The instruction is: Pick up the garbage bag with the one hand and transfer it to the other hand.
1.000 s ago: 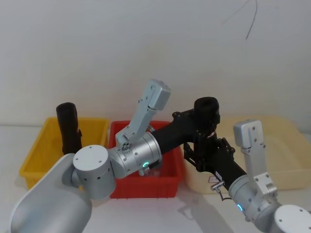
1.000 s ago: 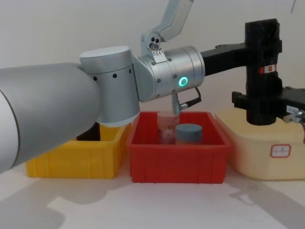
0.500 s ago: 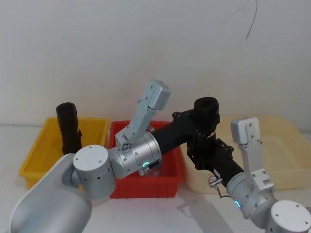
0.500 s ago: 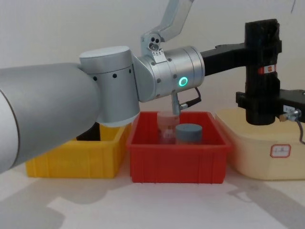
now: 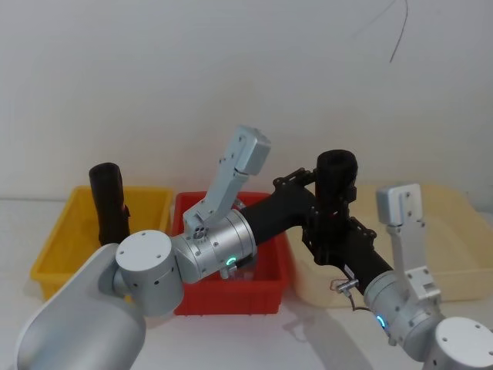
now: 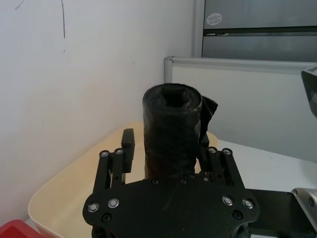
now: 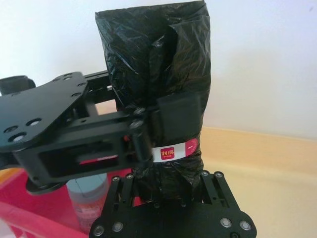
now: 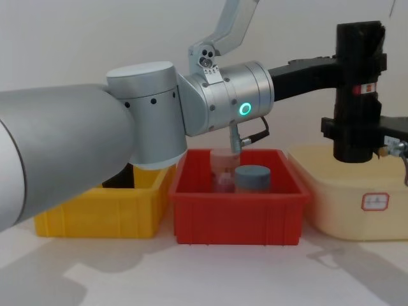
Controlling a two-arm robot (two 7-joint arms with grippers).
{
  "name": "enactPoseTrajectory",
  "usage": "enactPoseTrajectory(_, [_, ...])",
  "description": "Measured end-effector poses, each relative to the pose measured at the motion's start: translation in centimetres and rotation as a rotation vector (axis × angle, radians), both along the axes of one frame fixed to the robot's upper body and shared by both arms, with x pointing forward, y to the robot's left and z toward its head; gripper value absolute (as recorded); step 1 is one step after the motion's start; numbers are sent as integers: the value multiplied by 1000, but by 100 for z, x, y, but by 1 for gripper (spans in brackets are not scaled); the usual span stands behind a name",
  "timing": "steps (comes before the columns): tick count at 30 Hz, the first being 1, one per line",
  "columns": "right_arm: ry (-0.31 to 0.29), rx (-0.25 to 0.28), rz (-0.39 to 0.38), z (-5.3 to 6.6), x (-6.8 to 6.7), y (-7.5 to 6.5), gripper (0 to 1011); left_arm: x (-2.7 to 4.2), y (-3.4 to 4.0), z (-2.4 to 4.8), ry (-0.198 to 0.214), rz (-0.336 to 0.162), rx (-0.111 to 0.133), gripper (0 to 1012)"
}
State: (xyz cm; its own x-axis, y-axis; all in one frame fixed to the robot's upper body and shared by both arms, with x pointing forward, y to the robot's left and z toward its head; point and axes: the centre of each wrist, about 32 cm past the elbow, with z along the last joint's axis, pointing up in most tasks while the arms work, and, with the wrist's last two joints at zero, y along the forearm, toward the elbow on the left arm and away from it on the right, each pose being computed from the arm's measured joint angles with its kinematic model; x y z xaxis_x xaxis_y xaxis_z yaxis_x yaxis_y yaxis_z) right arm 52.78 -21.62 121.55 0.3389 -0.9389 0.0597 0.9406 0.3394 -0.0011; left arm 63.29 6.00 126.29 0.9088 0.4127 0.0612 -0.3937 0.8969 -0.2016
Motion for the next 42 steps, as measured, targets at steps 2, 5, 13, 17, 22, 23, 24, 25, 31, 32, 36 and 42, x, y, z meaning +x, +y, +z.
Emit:
enactPoseTrajectory(2, [0,8,-5,3,0,-13,556,0,0,0,0,0,0,775])
enactPoseTrajectory(5, [1,27,-22,12,3,-55,556,0,0,0,0,0,0,867])
enactPoseTrajectory(13, [22,63,-103,57,40,-266,556,0,0,0,0,0,0,1002])
enactPoseTrajectory(17, [37,65,-150,94,82,-413,556,0,0,0,0,0,0,1002])
enactPoseTrajectory(22, [58,50,-205,158,150,-600,556,0,0,0,0,0,0,1002])
enactPoseTrajectory(23, [67,43,-221,180,176,-654,556,0,0,0,0,0,0,1002])
enactPoseTrajectory(24, [75,37,-230,191,188,-681,556,0,0,0,0,0,0,1002])
enactPoseTrajectory(25, [87,23,-248,218,220,-740,556,0,0,0,0,0,0,1002])
enactPoseTrajectory(31, [119,-24,-299,312,317,-885,718,0,0,-1,0,0,0,1002])
enactPoseTrajectory(32, [126,-41,-313,347,341,-919,718,0,1,-1,0,0,0,1002])
enactPoseTrajectory(36, [134,-79,-338,416,381,-964,850,-8,14,-4,-1,9,1,1002])
enactPoseTrajectory(42, [112,-134,-352,546,412,-954,991,-48,65,-2,-10,56,7,1002])
